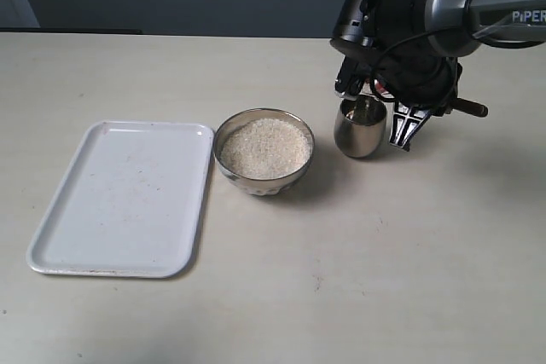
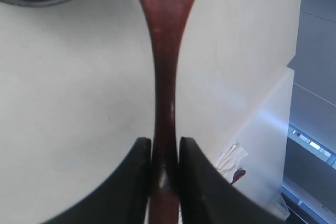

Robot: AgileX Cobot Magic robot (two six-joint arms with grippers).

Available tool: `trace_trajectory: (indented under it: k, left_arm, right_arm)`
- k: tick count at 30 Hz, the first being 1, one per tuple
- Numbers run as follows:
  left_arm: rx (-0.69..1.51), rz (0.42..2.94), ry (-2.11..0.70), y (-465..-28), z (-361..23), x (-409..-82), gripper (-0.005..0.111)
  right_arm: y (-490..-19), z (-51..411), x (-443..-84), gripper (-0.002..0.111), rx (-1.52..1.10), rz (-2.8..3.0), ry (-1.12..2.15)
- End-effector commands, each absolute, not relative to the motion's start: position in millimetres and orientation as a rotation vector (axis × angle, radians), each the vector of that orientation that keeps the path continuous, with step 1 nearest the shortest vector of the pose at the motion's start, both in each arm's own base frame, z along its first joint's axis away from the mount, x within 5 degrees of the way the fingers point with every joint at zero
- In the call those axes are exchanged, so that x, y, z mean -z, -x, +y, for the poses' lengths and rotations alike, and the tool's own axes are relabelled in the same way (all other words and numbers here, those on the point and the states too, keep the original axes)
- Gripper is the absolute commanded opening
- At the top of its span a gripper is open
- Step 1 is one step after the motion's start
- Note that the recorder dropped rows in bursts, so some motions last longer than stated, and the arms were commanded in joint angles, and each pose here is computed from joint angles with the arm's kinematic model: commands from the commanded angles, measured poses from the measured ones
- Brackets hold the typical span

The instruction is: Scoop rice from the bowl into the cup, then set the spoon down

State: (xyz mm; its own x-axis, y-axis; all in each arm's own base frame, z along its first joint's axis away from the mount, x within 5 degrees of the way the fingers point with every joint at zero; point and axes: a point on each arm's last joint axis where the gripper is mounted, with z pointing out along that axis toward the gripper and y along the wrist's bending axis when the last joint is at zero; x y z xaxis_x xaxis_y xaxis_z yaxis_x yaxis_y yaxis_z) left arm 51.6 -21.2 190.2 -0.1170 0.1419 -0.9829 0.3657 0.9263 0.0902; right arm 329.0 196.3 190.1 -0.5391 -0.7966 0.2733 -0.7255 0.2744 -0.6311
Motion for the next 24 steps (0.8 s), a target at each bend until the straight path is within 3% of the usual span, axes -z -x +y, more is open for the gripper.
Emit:
trace_trajectory:
  k: [1, 24]
  left_arm:
    - [0.206, 1.675, -0.383, -51, -21, -192, 0.001]
    - [0.206, 1.675, -0.383, -51, -21, -192, 0.001]
  right_arm:
    - [-330, 195, -191, -0.001, 1.138, 2.425, 1.447]
    - [-312, 176, -162, -0.001, 1.270, 2.444, 1.472]
